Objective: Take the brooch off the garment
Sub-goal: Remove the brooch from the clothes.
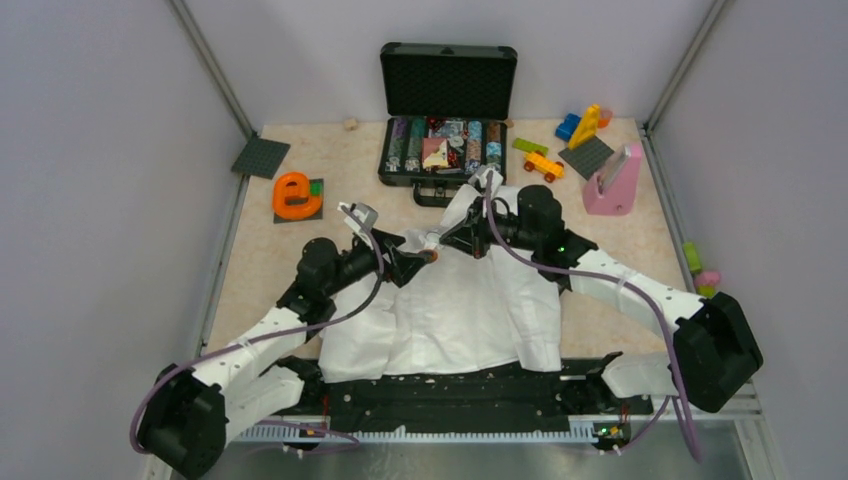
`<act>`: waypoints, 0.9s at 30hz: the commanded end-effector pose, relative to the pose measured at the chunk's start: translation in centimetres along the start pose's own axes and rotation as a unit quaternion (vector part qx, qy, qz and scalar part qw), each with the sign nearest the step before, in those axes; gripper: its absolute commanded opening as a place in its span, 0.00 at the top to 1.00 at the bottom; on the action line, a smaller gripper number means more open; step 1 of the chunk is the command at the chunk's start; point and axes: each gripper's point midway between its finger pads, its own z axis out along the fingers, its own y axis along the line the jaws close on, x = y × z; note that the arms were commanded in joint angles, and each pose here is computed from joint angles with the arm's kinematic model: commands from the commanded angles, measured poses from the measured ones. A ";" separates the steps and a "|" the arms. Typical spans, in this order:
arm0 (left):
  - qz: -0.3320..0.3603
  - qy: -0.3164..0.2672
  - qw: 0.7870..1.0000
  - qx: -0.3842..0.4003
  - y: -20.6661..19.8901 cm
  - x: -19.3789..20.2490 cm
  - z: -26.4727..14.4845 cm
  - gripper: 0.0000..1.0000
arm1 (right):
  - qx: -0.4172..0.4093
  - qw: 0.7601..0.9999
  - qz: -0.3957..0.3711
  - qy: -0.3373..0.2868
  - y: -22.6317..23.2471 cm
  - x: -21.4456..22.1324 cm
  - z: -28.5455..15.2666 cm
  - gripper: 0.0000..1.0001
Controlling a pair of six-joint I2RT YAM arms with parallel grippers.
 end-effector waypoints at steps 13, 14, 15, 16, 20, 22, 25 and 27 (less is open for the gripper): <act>0.042 0.027 0.999 -0.009 1.5 1.7 2.4 0.31 | -0.023 0.999 0.025 0.017 2.0 -2.7 -1.1 1.00; 0.046 0.030 0.998 -0.016 1.8 2.0 2.2 0.32 | -0.018 0.999 0.024 0.019 1.8 -2.5 -1.2 1.00; 0.048 0.029 0.998 -0.025 2.1 2.0 2.0 0.33 | -0.015 0.999 0.021 0.019 1.8 -2.6 -1.2 1.00; 0.051 0.028 0.998 -0.029 2.2 2.1 1.9 0.33 | -0.011 1.000 0.019 0.020 1.7 -2.5 -1.3 1.00; 0.052 0.029 0.997 -0.039 2.5 2.2 1.7 0.34 | -0.003 0.999 0.019 0.027 1.2 -2.1 -1.5 1.00; 0.055 0.031 0.997 -0.040 2.5 2.2 1.6 0.34 | 0.001 0.999 0.023 0.037 0.9 -1.8 -1.5 1.00; 0.061 0.032 0.997 -0.041 2.5 2.2 1.4 0.34 | 0.007 0.998 0.031 0.055 0.4 -1.0 -1.7 1.00; 0.065 0.034 0.997 -0.034 2.3 2.3 1.3 0.33 | 0.008 0.998 0.029 0.050 0.3 -1.1 -1.9 1.00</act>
